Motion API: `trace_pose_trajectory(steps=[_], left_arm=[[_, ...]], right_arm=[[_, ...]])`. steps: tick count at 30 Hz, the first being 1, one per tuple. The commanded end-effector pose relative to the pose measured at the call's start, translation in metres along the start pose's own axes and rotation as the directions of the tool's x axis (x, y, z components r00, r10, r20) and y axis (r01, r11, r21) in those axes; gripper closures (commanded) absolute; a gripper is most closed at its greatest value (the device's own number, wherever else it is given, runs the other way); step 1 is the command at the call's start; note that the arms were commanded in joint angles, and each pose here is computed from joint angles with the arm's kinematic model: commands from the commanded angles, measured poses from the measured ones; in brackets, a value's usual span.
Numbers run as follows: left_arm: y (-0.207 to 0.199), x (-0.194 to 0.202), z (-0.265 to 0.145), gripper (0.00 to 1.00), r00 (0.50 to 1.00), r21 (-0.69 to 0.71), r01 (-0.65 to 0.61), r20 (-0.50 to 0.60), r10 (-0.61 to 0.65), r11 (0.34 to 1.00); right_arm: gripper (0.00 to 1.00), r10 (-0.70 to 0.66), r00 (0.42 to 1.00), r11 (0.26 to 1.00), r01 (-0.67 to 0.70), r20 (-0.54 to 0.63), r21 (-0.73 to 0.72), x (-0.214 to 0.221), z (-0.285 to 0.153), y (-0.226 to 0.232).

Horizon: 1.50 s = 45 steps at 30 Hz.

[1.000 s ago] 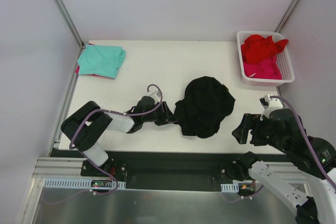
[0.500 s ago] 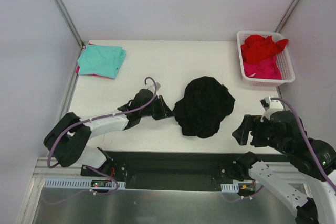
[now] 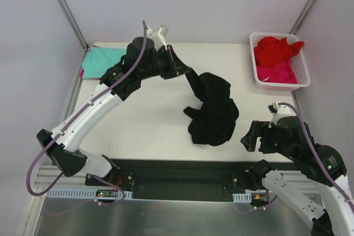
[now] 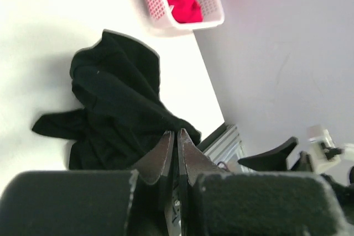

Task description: Fold and stack the t-shirts

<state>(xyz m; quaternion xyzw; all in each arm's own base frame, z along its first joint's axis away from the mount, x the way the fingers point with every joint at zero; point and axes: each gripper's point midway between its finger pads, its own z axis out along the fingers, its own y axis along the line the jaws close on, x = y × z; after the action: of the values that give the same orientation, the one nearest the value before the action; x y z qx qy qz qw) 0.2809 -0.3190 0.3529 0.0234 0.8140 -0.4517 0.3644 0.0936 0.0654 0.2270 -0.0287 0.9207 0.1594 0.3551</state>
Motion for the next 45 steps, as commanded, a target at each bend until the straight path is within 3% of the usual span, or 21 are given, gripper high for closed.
trace_pose_trajectory(steps=[1, 2, 5, 9, 15, 20, 26, 38, 45], left_arm=[[-0.022, -0.038, -0.026, 1.00, 0.998, -0.073, -0.054, 0.027, 0.056, 0.996], [-0.027, -0.041, -0.032, 1.00, 0.998, -0.077, -0.065, 0.022, 0.066, 0.995], [-0.068, -0.077, -0.059, 1.00, 0.973, -0.006, -0.185, 0.140, 0.184, 0.983], [-0.113, -0.125, -0.110, 1.00, 0.901, 0.026, -0.308, 0.329, 0.283, 0.951], [-0.167, -0.146, -0.176, 1.00, 0.815, 0.149, -0.418, 0.496, 0.298, 0.896], [-0.211, -0.146, -0.246, 1.00, 0.773, 0.294, -0.462, 0.597, 0.217, 0.837], [-0.233, -0.129, -0.289, 1.00, 0.777, 0.415, -0.488, 0.607, 0.166, 0.768], [-0.266, -0.095, -0.335, 1.00, 0.847, 0.654, -0.462, 0.526, 0.079, 0.599], [-0.243, -0.116, -0.294, 1.00, 0.813, 0.532, -0.465, 0.573, 0.103, 0.707]], right_arm=[[0.16, 0.019, 0.999, 1.000, -0.018, 0.047, -0.023, -0.007, 0.003, 0.004], [0.16, 0.023, 0.998, 0.999, -0.021, 0.062, -0.034, -0.006, 0.003, 0.004], [0.16, 0.005, 0.998, 1.000, -0.003, 0.066, -0.027, 0.003, 0.015, -0.001], [0.16, -0.014, 0.998, 1.000, 0.016, 0.066, -0.022, 0.008, 0.022, -0.005], [0.15, -0.058, 0.982, 0.995, 0.071, 0.178, -0.063, -0.009, 0.015, 0.000], [0.15, -0.065, 0.987, 0.992, 0.080, 0.150, -0.100, -0.012, 0.028, 0.013], [0.16, -0.044, 0.995, 0.973, 0.063, 0.091, -0.221, -0.015, 0.053, 0.045], [0.16, -0.067, 0.997, 0.975, 0.071, 0.024, -0.211, -0.004, 0.074, 0.047], [0.16, -0.072, 0.997, 0.978, 0.071, 0.005, -0.194, 0.003, 0.078, 0.043]])
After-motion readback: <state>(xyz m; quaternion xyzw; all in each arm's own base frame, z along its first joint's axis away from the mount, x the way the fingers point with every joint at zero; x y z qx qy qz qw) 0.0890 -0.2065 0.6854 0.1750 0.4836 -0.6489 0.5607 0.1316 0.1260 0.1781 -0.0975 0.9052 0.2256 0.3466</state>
